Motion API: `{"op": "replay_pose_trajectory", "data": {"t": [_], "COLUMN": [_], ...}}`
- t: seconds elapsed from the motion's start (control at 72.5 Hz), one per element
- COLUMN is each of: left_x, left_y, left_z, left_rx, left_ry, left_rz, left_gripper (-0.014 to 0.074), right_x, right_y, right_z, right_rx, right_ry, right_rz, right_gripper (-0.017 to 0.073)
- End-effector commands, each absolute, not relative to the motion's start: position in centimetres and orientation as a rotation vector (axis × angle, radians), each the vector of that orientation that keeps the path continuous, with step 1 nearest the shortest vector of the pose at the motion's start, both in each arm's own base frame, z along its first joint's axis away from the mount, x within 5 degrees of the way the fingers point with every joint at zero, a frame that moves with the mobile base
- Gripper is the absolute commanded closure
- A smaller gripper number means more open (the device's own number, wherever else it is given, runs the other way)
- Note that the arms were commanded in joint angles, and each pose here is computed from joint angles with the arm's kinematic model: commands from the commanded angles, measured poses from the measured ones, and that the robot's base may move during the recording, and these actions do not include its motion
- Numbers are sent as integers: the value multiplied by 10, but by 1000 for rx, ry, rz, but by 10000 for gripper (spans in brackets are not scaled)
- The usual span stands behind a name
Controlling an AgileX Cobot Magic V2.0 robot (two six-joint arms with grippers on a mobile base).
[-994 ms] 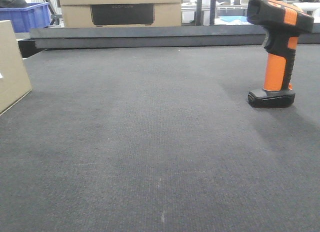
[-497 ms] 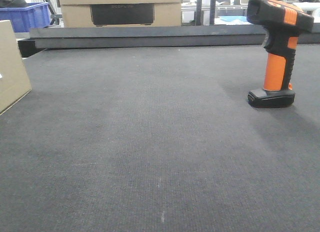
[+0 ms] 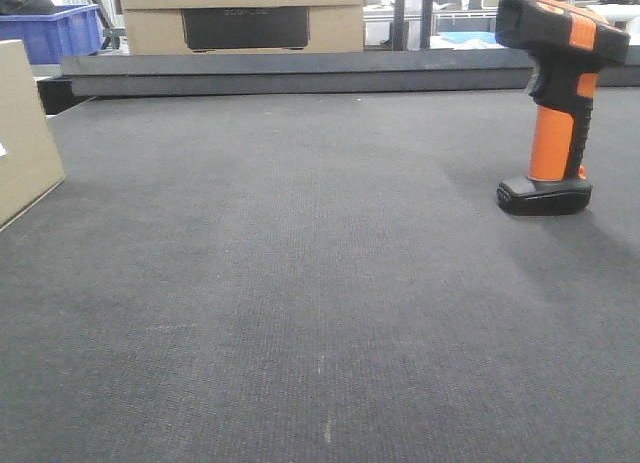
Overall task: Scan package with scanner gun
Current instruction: 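Move the left gripper over the small cardboard box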
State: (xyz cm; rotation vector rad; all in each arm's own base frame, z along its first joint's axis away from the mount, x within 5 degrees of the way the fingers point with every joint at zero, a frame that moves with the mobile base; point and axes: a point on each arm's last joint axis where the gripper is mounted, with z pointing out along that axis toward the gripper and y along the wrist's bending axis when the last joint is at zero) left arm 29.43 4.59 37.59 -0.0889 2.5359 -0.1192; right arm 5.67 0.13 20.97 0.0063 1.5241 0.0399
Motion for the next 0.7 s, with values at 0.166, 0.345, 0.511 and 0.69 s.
{"op": "replay_pose_trajectory", "data": {"t": [0.166, 0.345, 0.511, 0.69], "left_x": [300, 305, 316, 330], "left_y": [36, 34, 36, 39], "left_z": [376, 371, 355, 333], "left_rx": [-13, -61, -89, -92], "left_ry": [2488, 2476, 2521, 2594], "left_rz": [-83, -44, -58, -57], "left_gripper": [650, 319, 150, 127], "right_x": [56, 56, 56, 56], "right_y": [1, 1, 1, 1], "right_z": [212, 212, 212, 212], "right_rx": [6, 6, 6, 6], "right_ry": [1501, 1501, 1501, 1501], "right_rz": [41, 41, 41, 41], "right_gripper": [720, 720, 720, 720]}}
